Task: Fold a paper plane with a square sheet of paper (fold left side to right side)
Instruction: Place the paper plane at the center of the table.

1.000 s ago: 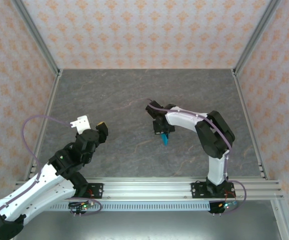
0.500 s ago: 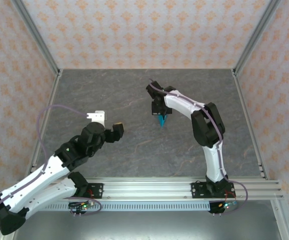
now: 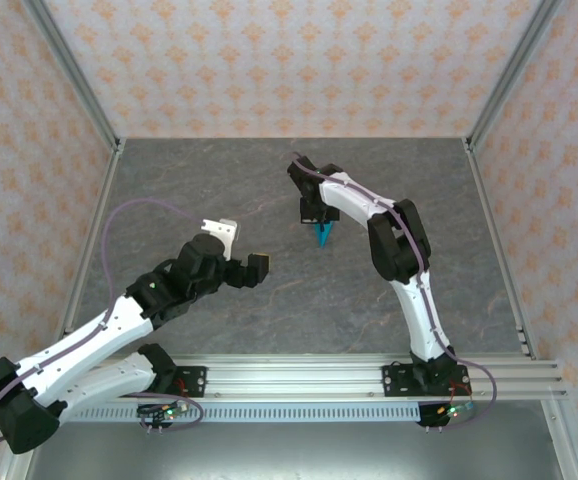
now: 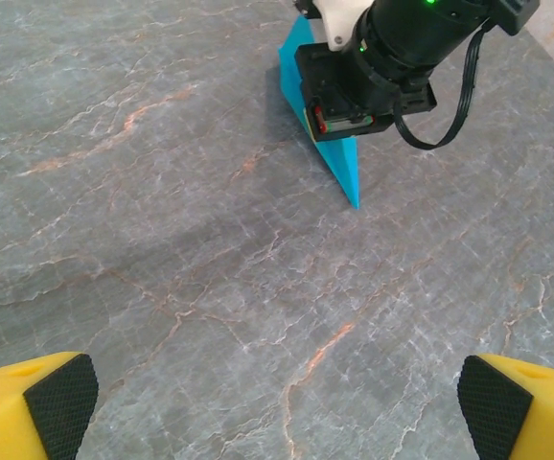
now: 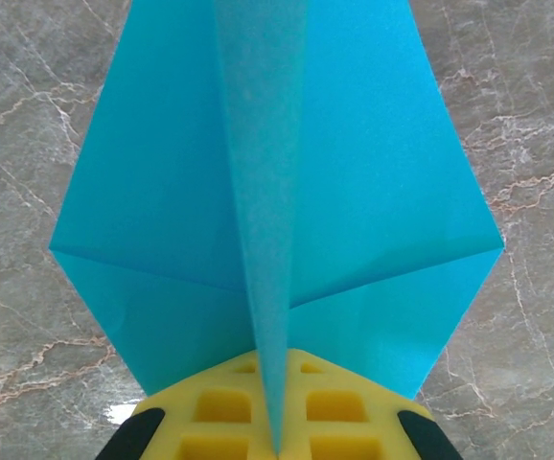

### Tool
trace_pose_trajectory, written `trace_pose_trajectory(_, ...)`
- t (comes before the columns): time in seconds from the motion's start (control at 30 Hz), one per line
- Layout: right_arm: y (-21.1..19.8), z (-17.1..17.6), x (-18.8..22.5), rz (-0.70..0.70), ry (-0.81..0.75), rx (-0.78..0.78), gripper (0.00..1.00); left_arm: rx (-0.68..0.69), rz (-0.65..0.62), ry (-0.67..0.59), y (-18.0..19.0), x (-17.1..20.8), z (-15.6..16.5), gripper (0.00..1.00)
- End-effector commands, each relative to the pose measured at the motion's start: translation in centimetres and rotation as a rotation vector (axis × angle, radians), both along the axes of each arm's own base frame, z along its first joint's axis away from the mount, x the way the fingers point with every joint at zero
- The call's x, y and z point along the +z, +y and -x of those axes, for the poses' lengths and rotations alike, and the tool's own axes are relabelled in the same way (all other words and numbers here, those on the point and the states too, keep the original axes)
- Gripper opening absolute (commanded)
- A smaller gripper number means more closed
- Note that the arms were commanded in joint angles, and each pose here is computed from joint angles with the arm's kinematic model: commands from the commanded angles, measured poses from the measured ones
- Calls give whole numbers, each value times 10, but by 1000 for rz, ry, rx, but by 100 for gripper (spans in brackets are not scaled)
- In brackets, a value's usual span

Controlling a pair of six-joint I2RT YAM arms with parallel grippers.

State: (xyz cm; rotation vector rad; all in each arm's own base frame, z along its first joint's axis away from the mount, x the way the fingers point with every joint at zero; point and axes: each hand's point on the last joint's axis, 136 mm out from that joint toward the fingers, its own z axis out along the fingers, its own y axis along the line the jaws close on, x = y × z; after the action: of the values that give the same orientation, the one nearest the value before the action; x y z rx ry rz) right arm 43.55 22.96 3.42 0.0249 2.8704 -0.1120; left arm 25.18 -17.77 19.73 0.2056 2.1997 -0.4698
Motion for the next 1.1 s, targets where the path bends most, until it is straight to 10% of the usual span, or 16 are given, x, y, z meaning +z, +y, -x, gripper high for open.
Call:
trace_pose_trajectory(0.0,-7,3,-6,38,31,8,5,-30,25,-44,-7,19,-3,100)
trace_pose_trajectory(1.07,-8,13,23,17,33,57,28,88,0,-88,12,32,-13,99)
